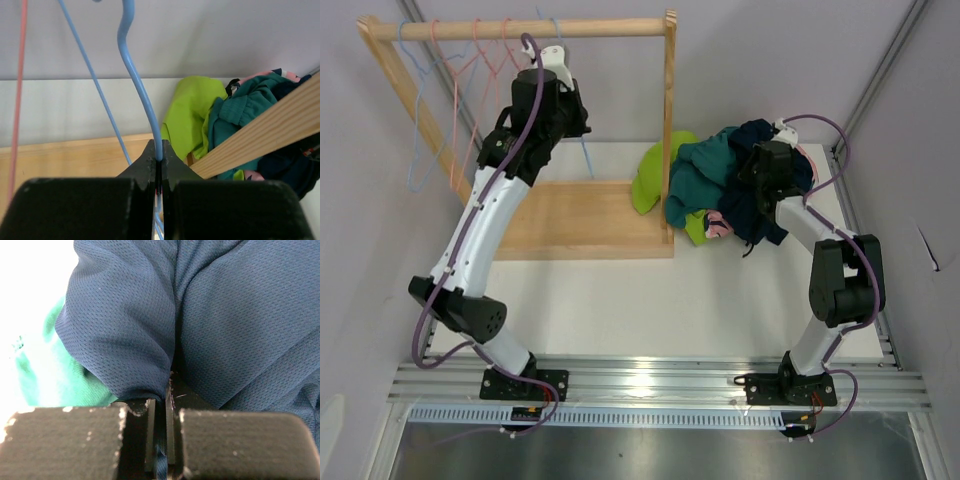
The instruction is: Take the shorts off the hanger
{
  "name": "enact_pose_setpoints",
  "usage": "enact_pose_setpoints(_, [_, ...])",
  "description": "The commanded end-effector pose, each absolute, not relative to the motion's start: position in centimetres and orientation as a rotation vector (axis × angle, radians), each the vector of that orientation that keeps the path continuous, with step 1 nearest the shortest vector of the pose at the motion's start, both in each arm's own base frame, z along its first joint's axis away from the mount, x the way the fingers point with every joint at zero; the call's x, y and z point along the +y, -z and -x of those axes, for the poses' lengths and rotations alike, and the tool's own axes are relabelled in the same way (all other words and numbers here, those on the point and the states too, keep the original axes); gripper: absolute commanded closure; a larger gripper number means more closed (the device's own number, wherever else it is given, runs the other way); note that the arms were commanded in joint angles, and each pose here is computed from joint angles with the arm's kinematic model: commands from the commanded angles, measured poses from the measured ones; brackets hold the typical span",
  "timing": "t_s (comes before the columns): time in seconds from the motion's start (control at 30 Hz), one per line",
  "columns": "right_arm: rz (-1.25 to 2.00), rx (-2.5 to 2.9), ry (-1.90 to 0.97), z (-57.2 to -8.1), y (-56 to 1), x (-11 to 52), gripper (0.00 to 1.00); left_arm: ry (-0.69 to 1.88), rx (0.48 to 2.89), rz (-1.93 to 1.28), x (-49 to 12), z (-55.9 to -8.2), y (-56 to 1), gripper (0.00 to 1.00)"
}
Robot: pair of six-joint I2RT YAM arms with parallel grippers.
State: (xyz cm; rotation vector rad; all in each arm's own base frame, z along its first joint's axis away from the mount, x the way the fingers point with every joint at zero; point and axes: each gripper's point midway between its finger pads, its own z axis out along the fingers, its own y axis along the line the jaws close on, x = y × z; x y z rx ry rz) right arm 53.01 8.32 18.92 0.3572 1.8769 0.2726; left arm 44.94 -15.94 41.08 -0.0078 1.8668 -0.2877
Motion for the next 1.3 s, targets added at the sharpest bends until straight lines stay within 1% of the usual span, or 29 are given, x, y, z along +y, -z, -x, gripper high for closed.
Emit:
enact_pose_setpoints(0.0, [-0.355, 1.858, -0.315, -52.5, -19.8, 9.2, 1.0, 0.324, 1.782, 0.017, -14.6, -41.9, -45.0, 0.97])
enact_pose_setpoints(0.03, [-0.354, 1.861, -0.317, -52.5, -19.6, 9.3, 1.0, 0.316, 1.791, 0.012, -14.5, -41.8, -44.7, 0.96])
enact_pose_setpoints(0.1, [-0.355, 1.865, -0.327, -52.3, -19.4, 9.7, 1.0, 0.309, 1.815, 0.009, -14.4, -41.4, -44.0, 0.79])
enact_pose_setpoints(0.13, [-0.355, 1.86, -0.329, -52.4, -19.3, 9.8, 1.0, 0.317, 1.819, 0.001, -14.5, -41.1, -44.0, 0.65])
enact_pose_setpoints(0.17, [-0.343, 1.86, -0.333, -52.3, -19.4, 10.2, 1.0, 0.322, 1.819, -0.001, -14.5, -40.9, -44.0, 0.43])
enact_pose_setpoints(0.23, [-0.33, 1.859, -0.333, -52.5, -19.5, 10.5, 1.0, 0.336, 1.807, 0.002, -14.3, -40.0, -44.3, 0.25])
enact_pose_setpoints(0.27, [-0.324, 1.856, -0.335, -52.8, -19.8, 10.7, 1.0, 0.343, 1.8, 0.003, -14.2, -39.7, -44.5, 0.15])
enact_pose_setpoints(0.33, [-0.316, 1.869, -0.331, -52.9, -19.7, 10.8, 1.0, 0.363, 1.772, 0.001, -14.0, -38.5, -45.4, 0.09])
enact_pose_setpoints(0.37, [-0.308, 1.877, -0.338, -53.0, -19.7, 11.1, 1.0, 0.365, 1.772, -0.002, -13.9, -38.2, -45.4, 0.01])
enact_pose_setpoints(0.4, [-0.301, 1.876, -0.348, -53.3, -20.1, 11.3, 1.0, 0.37, 1.765, -0.001, -13.8, -37.8, -45.7, 0.01])
enact_pose_setpoints(0.47, [-0.281, 1.899, -0.359, -53.3, -20.1, 11.8, 0.74, 0.378, 1.746, -0.006, -13.5, -36.9, -46.4, 0.01])
enact_pose_setpoints(0.53, [-0.285, 1.913, -0.346, -53.2, -19.9, 11.8, 0.32, 0.369, 1.743, -0.009, -13.2, -36.4, -46.5, 0.01])
enact_pose_setpoints(0.57, [-0.287, 1.914, -0.338, -53.2, -20.0, 11.8, 0.02, 0.361, 1.741, -0.006, -13.0, -36.1, -46.7, 0.01])
enact_pose_setpoints(0.6, [-0.291, 1.927, -0.329, -53.0, -19.9, 11.9, 0.01, 0.359, 1.742, -0.005, -12.9, -35.9, -46.7, 0.01])
enact_pose_setpoints(0.77, [-0.291, 1.941, -0.276, -51.9, -21.6, 11.6, 0.01, 0.406, 1.742, -0.012, -12.9, -33.8, -46.1, 0.01])
enact_pose_setpoints(0.8, [-0.296, 1.955, -0.254, -51.5, -21.7, 11.3, 0.01, 0.43, 1.778, -0.026, -13.6, -33.6, -44.2, 0.01])
enact_pose_setpoints(0.83, [-0.294, 1.936, -0.249, -51.0, -23.1, 11.3, 0.01, 0.446, 1.78, -0.037, -13.9, -33.2, -43.7, 0.01])
enact_pose_setpoints(0.87, [-0.276, 1.934, -0.242, -50.6, -23.8, 11.5, 0.01, 0.454, 1.834, -0.056, -14.6, -33.4, -40.4, 0.01])
enact_pose_setpoints(0.9, [-0.285, 1.952, -0.206, -49.9, -23.8, 11.1, 0.01, 0.481, 1.832, -0.078, -15.4, -32.8, -40.1, 0.01])
enact_pose_setpoints(0.93, [-0.291, 1.93, -0.201, -49.1, -25.4, 10.8, 0.01, 0.485, 1.854, -0.084, -15.9, -32.7, -39.0, 0.01])
enact_pose_setpoints(0.97, [-0.288, 1.929, -0.198, -48.5, -26.1, 10.9, 0.01, 0.474, 1.911, -0.1, -16.5, -32.8, -36.2, 0.01])
enact_pose_setpoints(1.03, [-0.305, 1.95, -0.162, -46.8, -26.6, 10.3, 0.01, 0.474, 1.953, -0.14, -18.2, -32.8, -34.0, 0.01])
enact_pose_setpoints(1.1, [-0.309, 1.941, -0.155, -44.3, -28.0, 10.1, 0.0, 0.455, 2.002, -0.162, -19.3, -33.1, -31.3, 0.02])
enact_pose_setpoints(1.13, [-0.305, 1.949, -0.148, -43.1, -27.7, 10.1, 0.01, 0.432, 2.04, -0.166, -19.7, -33.7, -29.6, 0.03])
enact_pose_setpoints(1.17, [-0.305, 1.917, -0.158, -41.4, -29.4, 10.1, 0.01, 0.427, 2.049, -0.168, -20.0, -34.0, -28.9, 0.03])
enact_pose_setpoints(1.23, [-0.294, 1.922, -0.174, -39.4, -29.2, 10.4, 0.01, 0.427, 2.089, -0.187, -21.2, -34.8, -26.5, 0.04])
enact_pose_setpoints(1.27, [-0.3, 1.897, -0.181, -37.9, -30.3, 10.1, 0.01, 0.422, 2.1, -0.19, -21.4, -35.1, -25.8, 0.04])
